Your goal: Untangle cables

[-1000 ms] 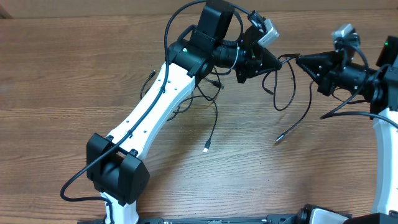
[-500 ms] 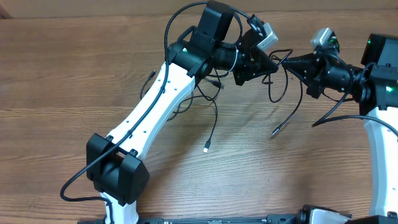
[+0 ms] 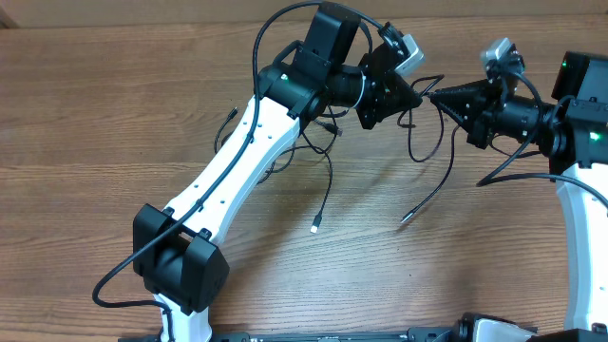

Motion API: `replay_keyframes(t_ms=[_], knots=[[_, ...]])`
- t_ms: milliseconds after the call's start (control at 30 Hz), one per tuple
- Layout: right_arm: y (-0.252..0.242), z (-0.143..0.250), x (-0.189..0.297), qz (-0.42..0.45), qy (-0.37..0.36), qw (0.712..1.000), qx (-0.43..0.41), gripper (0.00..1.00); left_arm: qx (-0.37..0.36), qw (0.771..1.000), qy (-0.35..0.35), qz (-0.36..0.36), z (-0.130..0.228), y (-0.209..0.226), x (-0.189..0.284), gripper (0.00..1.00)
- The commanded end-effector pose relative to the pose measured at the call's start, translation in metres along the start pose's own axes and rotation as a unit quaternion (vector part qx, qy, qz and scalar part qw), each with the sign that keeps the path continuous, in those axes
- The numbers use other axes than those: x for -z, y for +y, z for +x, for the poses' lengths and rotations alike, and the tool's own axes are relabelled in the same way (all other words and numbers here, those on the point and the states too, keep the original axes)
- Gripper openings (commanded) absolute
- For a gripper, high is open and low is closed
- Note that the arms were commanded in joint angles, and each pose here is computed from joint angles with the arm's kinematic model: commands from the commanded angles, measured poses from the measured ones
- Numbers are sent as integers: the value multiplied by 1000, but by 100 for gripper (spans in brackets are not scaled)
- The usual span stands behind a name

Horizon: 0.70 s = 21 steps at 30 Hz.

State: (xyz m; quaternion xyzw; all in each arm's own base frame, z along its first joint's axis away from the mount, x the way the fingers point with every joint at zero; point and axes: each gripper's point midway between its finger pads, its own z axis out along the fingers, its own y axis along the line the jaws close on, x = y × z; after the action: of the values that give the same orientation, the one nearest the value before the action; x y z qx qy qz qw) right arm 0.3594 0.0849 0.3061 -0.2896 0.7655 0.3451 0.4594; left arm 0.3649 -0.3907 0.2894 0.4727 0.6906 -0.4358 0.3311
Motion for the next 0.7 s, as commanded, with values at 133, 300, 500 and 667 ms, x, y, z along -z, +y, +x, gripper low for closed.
replay_keyframes(t_ms=[133,300,500,667], knots=[[9,-16,-1,-29,-18,982,-186,4,-22,1000,-2,13,-7,-15,-8,4],[-3,-16,-1,3,-18,958,-286,4,-27,999,-7,36,-9,-26,-11,4],[-11,-11,-1,30,-17,937,-348,8,-37,998,-10,50,-12,-36,-16,4],[-10,-10,-1,29,-15,925,-379,14,-40,998,-13,50,-14,-36,-16,4]])
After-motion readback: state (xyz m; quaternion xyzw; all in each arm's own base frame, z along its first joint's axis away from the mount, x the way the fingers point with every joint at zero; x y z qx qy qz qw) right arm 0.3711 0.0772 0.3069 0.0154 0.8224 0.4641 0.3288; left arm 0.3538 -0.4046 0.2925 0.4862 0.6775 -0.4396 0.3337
